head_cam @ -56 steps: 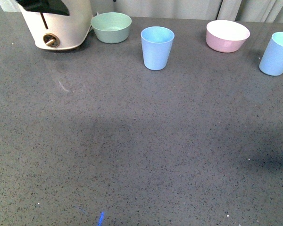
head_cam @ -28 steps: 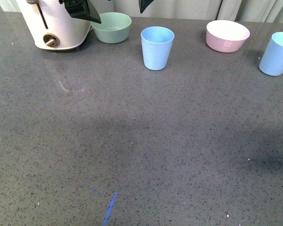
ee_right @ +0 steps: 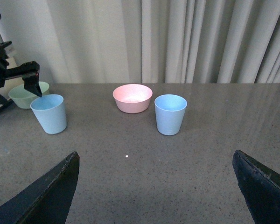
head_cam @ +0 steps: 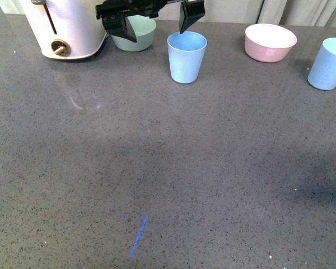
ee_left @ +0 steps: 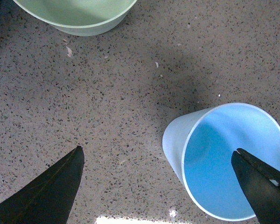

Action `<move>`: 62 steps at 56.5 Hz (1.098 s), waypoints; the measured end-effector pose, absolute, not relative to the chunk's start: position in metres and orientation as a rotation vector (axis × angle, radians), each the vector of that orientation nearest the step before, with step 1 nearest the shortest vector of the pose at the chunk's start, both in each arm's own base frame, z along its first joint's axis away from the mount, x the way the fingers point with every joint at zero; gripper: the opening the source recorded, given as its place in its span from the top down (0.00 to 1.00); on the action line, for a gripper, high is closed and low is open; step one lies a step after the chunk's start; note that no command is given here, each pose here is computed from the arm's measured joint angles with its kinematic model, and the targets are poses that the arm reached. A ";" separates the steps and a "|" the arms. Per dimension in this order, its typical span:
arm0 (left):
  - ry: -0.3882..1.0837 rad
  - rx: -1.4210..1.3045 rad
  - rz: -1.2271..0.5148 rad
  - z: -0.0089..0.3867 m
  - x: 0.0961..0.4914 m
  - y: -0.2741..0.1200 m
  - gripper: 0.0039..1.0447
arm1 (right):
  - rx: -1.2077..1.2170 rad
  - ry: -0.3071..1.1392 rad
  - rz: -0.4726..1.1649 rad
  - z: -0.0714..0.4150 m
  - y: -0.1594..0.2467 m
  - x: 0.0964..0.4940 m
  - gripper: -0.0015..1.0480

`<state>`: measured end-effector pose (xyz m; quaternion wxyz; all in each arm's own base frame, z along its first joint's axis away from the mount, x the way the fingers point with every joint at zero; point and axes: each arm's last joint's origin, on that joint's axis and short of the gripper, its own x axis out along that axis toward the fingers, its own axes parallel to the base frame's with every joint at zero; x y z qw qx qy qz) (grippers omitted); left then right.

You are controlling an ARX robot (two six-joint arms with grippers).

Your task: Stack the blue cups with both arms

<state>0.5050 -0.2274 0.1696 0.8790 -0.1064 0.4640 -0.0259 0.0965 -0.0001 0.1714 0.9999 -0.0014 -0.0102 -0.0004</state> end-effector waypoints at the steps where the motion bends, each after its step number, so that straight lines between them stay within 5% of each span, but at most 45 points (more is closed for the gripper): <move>1: 0.969 -0.220 -0.055 0.169 0.506 -0.229 0.08 | -0.003 -0.020 -0.001 0.171 0.000 0.096 0.09; 9: 0.988 -0.206 -0.063 0.164 0.510 -0.240 0.09 | -0.003 -0.020 -0.001 0.171 0.000 0.096 0.09; 23: 1.018 -0.181 -0.068 0.154 0.505 -0.254 0.44 | -0.003 -0.020 -0.001 0.171 0.000 0.096 0.09; 28: 1.032 -0.172 -0.064 0.153 0.505 -0.257 0.47 | -0.003 -0.020 -0.001 0.171 0.000 0.096 0.09; 48: 1.083 -0.182 -0.042 0.138 0.505 -0.260 0.99 | -0.003 -0.020 -0.001 0.171 0.000 0.096 0.09; 62: 1.082 -0.227 -0.045 0.153 0.500 -0.263 0.98 | -0.003 -0.020 -0.001 0.171 0.000 0.096 0.09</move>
